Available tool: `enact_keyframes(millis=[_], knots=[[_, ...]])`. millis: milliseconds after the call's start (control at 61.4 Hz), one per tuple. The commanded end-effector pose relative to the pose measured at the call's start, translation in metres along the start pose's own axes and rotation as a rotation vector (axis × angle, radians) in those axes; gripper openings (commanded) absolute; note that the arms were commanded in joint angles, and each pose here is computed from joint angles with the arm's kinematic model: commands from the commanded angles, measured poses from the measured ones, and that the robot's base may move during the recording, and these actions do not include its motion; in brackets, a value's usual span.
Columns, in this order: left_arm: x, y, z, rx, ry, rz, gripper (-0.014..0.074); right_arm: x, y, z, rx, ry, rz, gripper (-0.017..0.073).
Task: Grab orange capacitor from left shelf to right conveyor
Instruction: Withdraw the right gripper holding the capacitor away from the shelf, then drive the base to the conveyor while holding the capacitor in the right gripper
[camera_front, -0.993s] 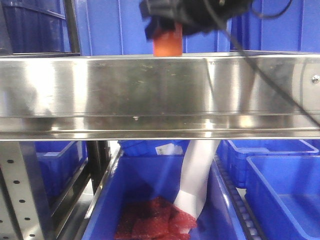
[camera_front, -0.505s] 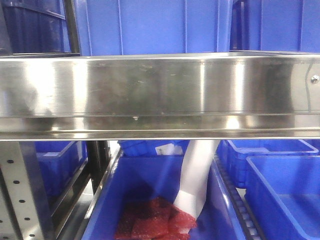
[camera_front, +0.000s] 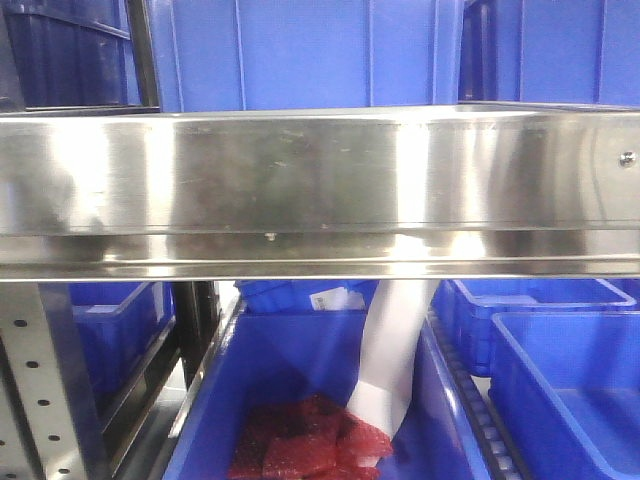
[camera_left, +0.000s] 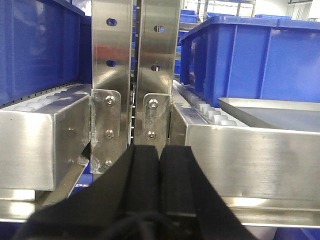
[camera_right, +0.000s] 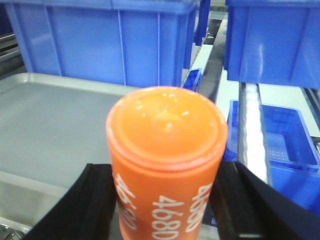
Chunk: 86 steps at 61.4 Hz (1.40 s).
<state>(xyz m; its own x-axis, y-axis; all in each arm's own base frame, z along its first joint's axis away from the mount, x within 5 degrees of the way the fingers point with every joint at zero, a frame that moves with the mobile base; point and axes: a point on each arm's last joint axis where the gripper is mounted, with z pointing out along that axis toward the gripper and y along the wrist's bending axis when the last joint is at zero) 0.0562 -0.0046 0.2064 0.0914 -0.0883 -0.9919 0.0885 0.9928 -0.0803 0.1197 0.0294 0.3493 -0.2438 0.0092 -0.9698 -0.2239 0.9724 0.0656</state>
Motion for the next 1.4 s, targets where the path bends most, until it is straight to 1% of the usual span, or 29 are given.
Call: enact_keyframes(millis=[0, 98, 179, 391, 684, 1384], knots=[[-0.01, -0.001, -0.002, 0.013, -0.106, 0.0, -0.0105, -0.007, 0.0, -0.02, -0.006, -0.143, 0.001, 0.0183], [-0.01, -0.001, -0.002, 0.013, -0.106, 0.0, -0.0105, 0.005, 0.0, -0.043, -0.011, -0.209, 0.001, 0.0183], [-0.01, -0.001, -0.002, 0.013, -0.106, 0.0, -0.0105, 0.017, -0.001, -0.056, -0.013, -0.235, 0.0, 0.0183], [-0.01, -0.001, -0.002, 0.013, -0.106, 0.0, -0.0105, 0.037, -0.002, -0.075, -0.016, -0.274, 0.0, 0.0183], [-0.01, -0.001, -0.002, 0.013, -0.106, 0.0, -0.0105, 0.037, -0.002, -0.077, -0.017, -0.295, 0.0, 0.0183], [-0.01, -0.001, -0.002, 0.01, -0.106, 0.0, -0.0105, 0.037, -0.002, -0.077, -0.017, -0.295, 0.0, 0.0183]])
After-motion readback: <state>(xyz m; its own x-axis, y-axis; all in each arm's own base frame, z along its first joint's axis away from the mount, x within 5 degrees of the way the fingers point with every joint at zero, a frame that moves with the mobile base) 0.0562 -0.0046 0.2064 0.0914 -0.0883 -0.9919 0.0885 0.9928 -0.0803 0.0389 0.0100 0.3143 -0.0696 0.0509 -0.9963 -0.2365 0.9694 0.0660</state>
